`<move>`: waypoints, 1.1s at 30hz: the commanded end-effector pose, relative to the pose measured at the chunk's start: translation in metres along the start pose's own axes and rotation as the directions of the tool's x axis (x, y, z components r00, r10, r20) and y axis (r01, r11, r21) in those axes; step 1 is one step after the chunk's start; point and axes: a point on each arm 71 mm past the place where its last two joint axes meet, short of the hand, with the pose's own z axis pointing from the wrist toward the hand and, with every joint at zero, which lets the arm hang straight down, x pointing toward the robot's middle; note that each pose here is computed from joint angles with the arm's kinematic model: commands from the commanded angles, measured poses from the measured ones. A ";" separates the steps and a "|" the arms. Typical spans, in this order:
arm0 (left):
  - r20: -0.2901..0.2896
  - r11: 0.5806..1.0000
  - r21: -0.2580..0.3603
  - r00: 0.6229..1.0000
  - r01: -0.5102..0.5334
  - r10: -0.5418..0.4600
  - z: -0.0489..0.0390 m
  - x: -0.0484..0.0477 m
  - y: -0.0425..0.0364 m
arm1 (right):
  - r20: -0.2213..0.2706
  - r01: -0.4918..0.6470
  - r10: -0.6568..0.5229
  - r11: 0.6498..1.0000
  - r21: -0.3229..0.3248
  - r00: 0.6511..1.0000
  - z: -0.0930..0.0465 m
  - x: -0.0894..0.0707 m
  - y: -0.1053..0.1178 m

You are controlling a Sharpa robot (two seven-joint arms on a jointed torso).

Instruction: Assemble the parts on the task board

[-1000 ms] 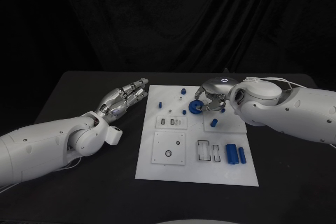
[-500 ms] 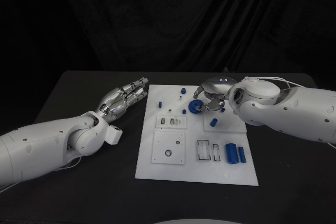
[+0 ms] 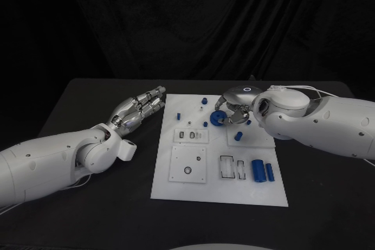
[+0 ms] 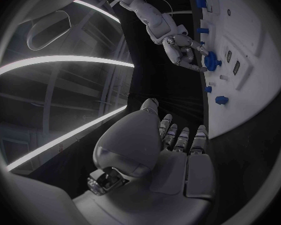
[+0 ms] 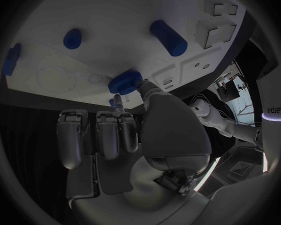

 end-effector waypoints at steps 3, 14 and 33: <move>-0.017 1.000 0.022 1.000 0.010 -0.010 0.0003 0.0021 -0.0009 | -0.014 0.030 -0.030 0.999 0.015 0.999 0.000 0.002 -0.001; -0.020 1.000 0.019 1.000 0.012 -0.011 0.0008 0.0025 -0.0005 | -0.022 0.036 -0.036 0.999 0.013 0.999 0.003 0.003 0.001; -0.021 1.000 0.018 1.000 0.013 -0.012 0.0011 0.0028 -0.0002 | 0.020 0.027 -0.028 0.999 0.022 0.999 0.004 0.002 -0.002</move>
